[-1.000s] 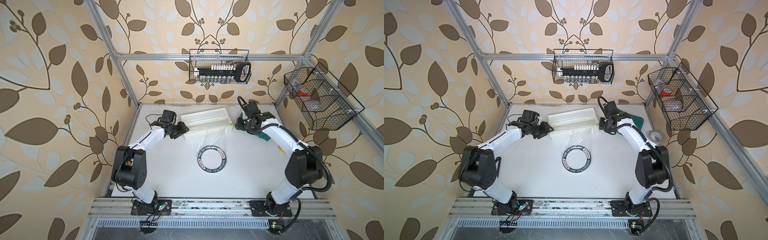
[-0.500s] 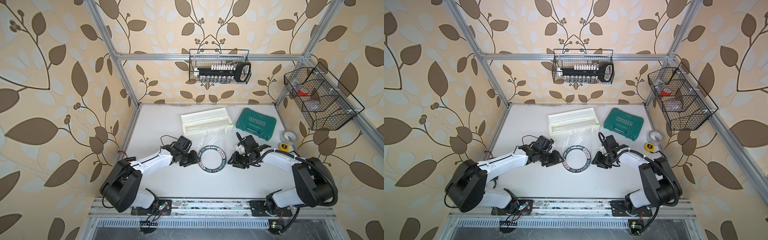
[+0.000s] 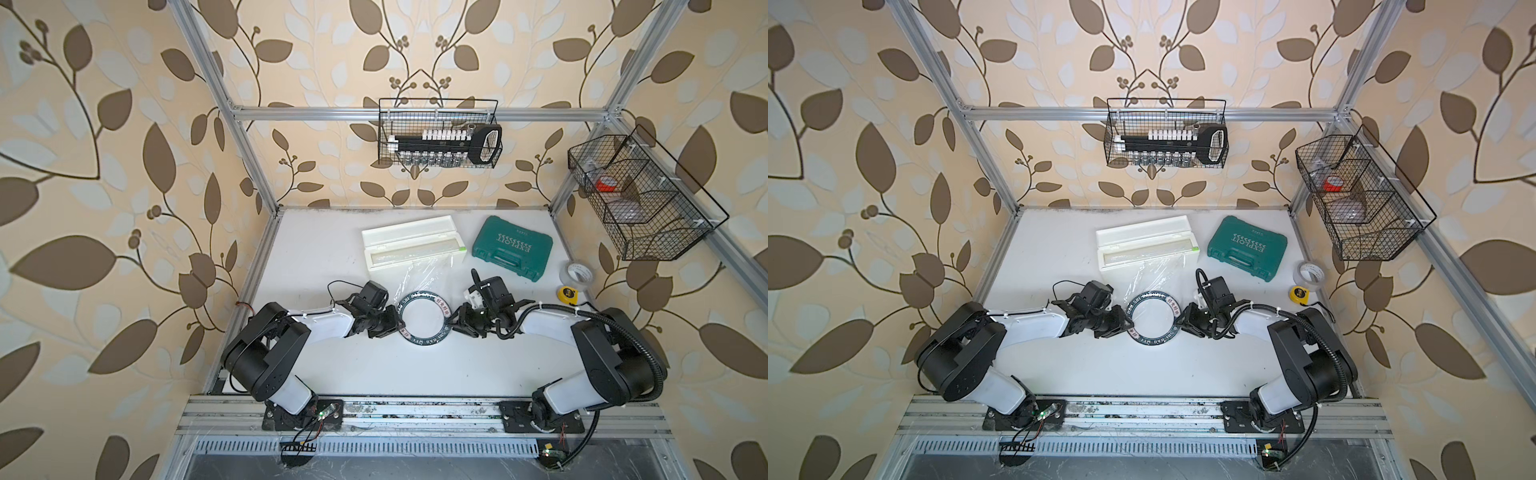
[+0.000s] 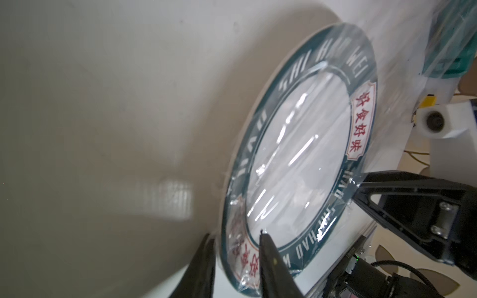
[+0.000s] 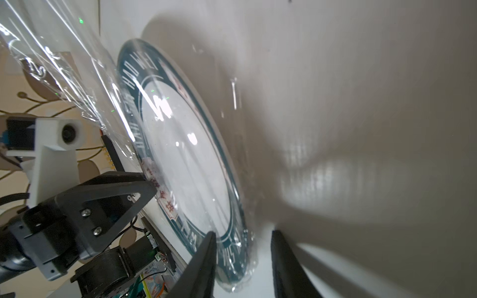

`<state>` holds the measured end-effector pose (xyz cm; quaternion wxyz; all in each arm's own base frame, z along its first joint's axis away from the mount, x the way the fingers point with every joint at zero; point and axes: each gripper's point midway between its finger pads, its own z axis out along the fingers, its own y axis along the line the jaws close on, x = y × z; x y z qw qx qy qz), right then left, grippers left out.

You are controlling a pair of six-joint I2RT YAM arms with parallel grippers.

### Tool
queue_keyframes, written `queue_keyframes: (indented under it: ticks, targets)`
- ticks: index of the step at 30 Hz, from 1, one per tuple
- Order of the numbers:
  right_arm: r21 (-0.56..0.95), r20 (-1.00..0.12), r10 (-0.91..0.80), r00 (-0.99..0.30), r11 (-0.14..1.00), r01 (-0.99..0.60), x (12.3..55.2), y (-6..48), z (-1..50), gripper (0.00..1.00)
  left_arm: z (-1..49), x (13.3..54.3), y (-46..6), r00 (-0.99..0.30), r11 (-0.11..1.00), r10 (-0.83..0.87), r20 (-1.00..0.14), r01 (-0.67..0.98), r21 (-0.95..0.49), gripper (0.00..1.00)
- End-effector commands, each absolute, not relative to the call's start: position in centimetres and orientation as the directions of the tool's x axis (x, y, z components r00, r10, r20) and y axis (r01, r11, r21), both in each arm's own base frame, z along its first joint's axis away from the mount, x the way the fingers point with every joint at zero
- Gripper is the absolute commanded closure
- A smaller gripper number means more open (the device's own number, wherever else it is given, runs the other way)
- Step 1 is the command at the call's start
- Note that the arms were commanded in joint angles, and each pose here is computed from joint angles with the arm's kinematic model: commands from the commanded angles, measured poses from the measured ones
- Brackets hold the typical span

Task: Wrap the plate with plastic wrap
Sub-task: Pick up the plate at the center of the board.

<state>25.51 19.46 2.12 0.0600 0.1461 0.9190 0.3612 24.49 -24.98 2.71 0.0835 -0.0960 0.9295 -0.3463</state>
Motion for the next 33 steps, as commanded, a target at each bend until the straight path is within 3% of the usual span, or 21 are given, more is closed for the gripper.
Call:
queue_keyframes:
  ticks: [1, 8, 14, 16, 18, 22, 24, 28, 33]
  targets:
    - [0.703, 0.015, 0.338, -0.941, 0.666, 0.25, 25.1, 19.7, 1.2, 0.65, 1.9, 23.7, -25.7, -0.964, 0.689, -0.265, -0.032, -0.166, -0.705, 0.77]
    - [0.786, 0.016, 0.379, -0.925, 0.568, 0.246, 25.3, 20.5, 2.0, 0.76, 2.5, 23.3, -27.0, -0.954, 0.588, -0.298, 0.021, -0.201, -0.783, 0.89]
    - [0.838, -0.05, 0.387, -0.921, 0.518, 0.172, 25.4, 20.7, 4.2, 0.97, 3.8, 22.7, -27.0, -0.958, 0.586, -0.288, 0.004, -0.179, -0.791, 0.9]
    - [0.855, -0.079, 0.371, -0.925, 0.502, 0.128, 25.2, 20.9, 5.3, 1.0, 4.4, 22.3, -26.6, -0.959, 0.595, -0.283, -0.004, -0.172, -0.785, 0.88]
    - [0.861, -0.108, 0.353, -0.929, 0.5, 0.089, 25.0, 20.9, 6.3, 1.0, 5.7, 21.7, -26.0, -0.96, 0.607, -0.278, -0.028, -0.153, -0.78, 0.82]
    - [0.855, -0.18, 0.305, -0.935, 0.519, 0.005, 24.2, 20.6, 8.3, 1.0, 7.7, 20.9, -22.8, -0.952, 0.691, -0.293, -0.089, -0.146, -0.708, 0.54]
    - [0.846, -0.23, 0.254, -0.94, 0.53, -0.064, 23.6, 20.5, 9.6, 1.0, 9.3, 21.2, -20.9, -0.941, 0.724, -0.311, -0.129, -0.147, -0.674, 0.46]
    - [0.824, -0.299, 0.166, -0.94, 0.542, -0.167, 22.6, 20.5, 12.4, 1.0, 15.2, 24.3, -17.8, -0.903, 0.696, -0.367, -0.223, -0.108, -0.71, 0.38]
    - [0.808, -0.347, 0.124, -0.93, 0.542, -0.229, 22.6, 20.4, 16.0, 1.0, 22.2, 29.0, -17.9, -0.875, 0.641, -0.366, -0.317, 0.01, -0.768, 0.34]
